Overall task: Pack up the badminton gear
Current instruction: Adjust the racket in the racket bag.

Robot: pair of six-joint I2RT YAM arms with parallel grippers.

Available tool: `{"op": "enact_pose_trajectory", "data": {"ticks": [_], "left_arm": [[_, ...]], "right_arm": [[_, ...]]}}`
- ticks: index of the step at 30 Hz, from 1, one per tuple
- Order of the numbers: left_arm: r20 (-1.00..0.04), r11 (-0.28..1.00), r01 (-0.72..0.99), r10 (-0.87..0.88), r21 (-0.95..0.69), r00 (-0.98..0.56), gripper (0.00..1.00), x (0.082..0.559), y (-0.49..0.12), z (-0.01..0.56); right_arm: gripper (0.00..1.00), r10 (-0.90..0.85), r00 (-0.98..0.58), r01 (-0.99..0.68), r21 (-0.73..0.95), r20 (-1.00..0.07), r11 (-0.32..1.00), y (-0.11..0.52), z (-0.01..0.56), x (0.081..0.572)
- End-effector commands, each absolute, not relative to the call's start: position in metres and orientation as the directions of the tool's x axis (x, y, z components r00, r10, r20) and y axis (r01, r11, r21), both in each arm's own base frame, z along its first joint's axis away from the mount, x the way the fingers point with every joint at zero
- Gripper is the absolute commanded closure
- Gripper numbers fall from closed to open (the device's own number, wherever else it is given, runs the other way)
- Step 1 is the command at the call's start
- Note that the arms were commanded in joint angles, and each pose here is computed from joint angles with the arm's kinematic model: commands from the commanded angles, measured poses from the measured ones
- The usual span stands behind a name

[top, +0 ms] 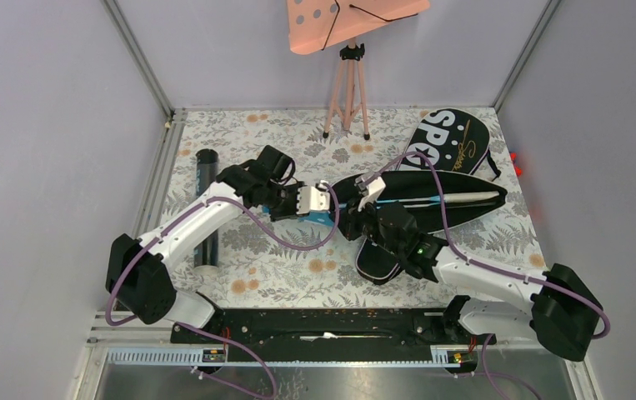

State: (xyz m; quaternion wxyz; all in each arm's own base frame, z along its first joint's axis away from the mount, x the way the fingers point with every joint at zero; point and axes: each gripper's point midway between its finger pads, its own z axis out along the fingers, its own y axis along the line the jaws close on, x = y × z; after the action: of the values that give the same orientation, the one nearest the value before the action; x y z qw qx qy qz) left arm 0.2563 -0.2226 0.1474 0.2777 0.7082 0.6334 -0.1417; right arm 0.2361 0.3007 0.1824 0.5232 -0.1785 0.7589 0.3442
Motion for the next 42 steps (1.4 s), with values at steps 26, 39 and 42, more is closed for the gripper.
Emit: {"op": "enact_pose_trajectory", "data": {"ticks": [26, 39, 42], "left_arm": [[-0.572, -0.212, 0.977, 0.799, 0.019, 0.184, 1.0, 0.205, -0.22, 0.137], [-0.447, -0.161, 0.94, 0.847, 0.301, 0.288, 1.0, 0.273, -0.185, 0.162], [-0.374, -0.289, 0.894, 0.831, 0.343, 0.412, 1.0, 0.267, -0.172, 0.163]], "right_arm": [[0.54, -0.217, 0.056, -0.793, -0.175, -0.975, 0.584, 0.31, 0.221, 0.253], [0.34, -0.51, 0.039, -0.836, -0.308, -0.859, 0.455, 0.271, 0.226, 0.229], [0.23, -0.584, 0.102, -0.777, -0.431, -0.805, 0.458, 0.236, 0.242, 0.231]]}}
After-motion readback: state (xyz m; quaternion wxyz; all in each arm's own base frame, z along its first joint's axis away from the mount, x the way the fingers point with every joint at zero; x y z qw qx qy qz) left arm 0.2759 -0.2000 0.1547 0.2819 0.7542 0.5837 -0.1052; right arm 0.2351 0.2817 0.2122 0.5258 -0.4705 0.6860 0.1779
